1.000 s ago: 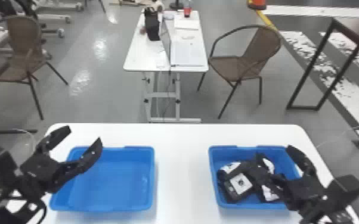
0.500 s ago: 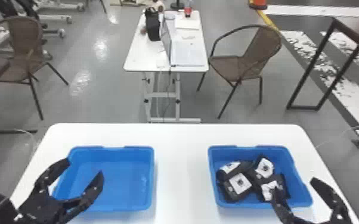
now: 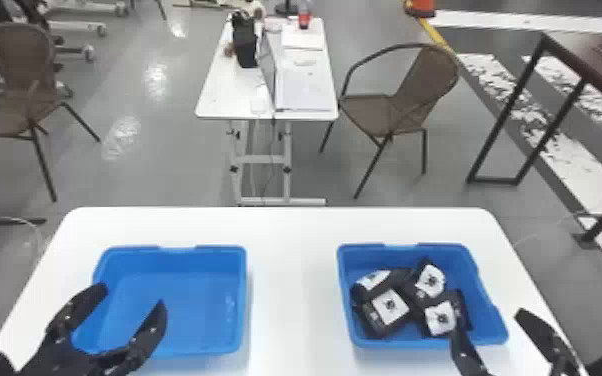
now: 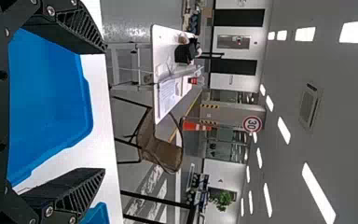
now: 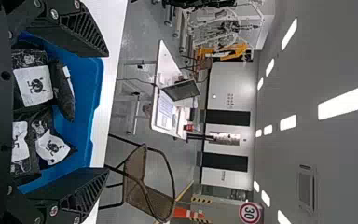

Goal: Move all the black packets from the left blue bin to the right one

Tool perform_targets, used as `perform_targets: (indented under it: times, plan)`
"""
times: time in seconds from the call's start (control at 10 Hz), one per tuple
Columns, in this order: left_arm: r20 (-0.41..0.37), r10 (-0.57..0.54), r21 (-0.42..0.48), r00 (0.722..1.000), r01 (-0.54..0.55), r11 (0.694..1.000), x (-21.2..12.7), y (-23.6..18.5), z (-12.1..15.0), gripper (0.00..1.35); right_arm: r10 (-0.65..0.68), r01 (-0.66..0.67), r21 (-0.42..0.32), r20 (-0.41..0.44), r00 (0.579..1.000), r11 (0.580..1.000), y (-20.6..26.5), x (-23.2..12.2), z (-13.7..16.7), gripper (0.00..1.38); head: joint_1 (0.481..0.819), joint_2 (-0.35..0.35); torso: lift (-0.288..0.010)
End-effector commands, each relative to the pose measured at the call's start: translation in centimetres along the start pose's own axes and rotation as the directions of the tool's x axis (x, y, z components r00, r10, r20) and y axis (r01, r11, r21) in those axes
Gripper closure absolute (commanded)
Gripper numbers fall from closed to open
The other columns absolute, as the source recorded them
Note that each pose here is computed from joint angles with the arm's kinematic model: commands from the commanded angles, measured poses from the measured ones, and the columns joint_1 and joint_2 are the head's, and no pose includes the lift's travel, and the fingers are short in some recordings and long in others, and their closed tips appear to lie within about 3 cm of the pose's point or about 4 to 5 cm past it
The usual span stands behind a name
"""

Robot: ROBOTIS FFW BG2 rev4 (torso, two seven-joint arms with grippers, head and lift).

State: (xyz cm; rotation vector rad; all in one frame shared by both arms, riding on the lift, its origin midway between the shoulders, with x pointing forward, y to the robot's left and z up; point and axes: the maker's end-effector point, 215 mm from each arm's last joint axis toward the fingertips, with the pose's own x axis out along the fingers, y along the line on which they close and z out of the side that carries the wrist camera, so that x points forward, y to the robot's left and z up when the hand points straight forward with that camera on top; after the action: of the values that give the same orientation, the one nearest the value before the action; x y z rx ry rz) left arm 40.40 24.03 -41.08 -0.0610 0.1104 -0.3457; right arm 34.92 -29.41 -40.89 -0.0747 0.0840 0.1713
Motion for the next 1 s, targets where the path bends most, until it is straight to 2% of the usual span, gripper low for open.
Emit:
perform_targets:
  times: [0.0,0.9]
  plan:
    - [0.002,-0.002,-0.013,1.000,0.002,1.000,0.27,-0.23,0.06,0.14,-0.002,0.002,0.007,-0.008,1.000,1.000,0.00,-0.03,-0.29,0.15,0.695,-0.081,0.000]
    - [-0.015,-0.013,-0.046,1.000,0.012,0.999,0.79,-0.84,-0.52,0.14,-0.004,0.004,0.030,-0.021,1.000,1.000,-0.03,0.03,-0.86,0.15,0.695,-0.093,0.000]
